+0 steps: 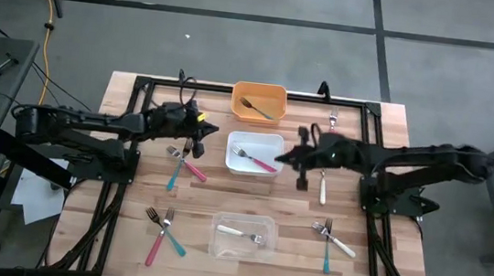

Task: Sort silverware by color (type)
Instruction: Put the middle left pink fork into the white bin

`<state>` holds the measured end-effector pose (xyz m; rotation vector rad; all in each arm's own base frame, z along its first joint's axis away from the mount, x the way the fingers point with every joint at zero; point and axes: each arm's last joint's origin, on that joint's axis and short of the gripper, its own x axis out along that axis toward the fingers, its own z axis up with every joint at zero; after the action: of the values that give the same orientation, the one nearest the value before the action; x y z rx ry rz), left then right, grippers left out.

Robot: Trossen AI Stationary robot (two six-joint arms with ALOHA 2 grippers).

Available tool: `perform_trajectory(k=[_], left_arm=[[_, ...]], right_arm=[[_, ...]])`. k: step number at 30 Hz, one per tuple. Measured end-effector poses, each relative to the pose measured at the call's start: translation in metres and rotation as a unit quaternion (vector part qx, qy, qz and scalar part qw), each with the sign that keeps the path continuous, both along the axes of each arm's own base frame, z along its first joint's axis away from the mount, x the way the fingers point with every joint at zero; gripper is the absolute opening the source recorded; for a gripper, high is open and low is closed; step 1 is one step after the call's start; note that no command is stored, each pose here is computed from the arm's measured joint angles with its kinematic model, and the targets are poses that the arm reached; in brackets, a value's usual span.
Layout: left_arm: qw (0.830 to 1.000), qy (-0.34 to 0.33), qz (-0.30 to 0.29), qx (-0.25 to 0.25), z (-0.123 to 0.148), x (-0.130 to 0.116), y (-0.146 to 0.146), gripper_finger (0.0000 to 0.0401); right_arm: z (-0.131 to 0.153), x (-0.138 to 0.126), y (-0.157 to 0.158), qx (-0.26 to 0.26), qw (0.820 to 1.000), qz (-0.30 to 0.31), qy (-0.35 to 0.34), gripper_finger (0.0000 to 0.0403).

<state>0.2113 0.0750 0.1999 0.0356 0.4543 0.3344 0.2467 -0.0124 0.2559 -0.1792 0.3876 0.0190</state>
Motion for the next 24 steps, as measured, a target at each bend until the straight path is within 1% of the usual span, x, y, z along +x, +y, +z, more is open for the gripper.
perform_trajectory(k=[3,8,14,20,24], left_arm=[[0.999,0.047,-0.028,-0.003,0.010,0.003,-0.001,0.0000],[0.989,0.122,-0.076,-0.025,0.023,0.002,-0.003,0.0000],[0.974,0.204,-0.080,-0.059,0.028,-0.006,-0.006,0.0001],[0.964,0.240,-0.080,-0.076,0.029,-0.011,-0.008,0.0022],[0.952,0.271,-0.091,-0.107,0.023,-0.015,-0.010,0.0039]], right_arm=[[0.001,-0.005,-0.019,-0.014,0.999,-0.007,-0.032,0.0000],[0.003,-0.010,-0.048,-0.024,0.998,-0.034,-0.045,0.0000],[0.003,-0.017,-0.071,-0.031,0.996,-0.077,-0.043,0.0000],[0.005,-0.021,-0.083,-0.057,0.993,-0.093,-0.050,0.0000],[0.005,-0.025,-0.091,-0.059,0.991,-0.110,-0.050,0.0000]])
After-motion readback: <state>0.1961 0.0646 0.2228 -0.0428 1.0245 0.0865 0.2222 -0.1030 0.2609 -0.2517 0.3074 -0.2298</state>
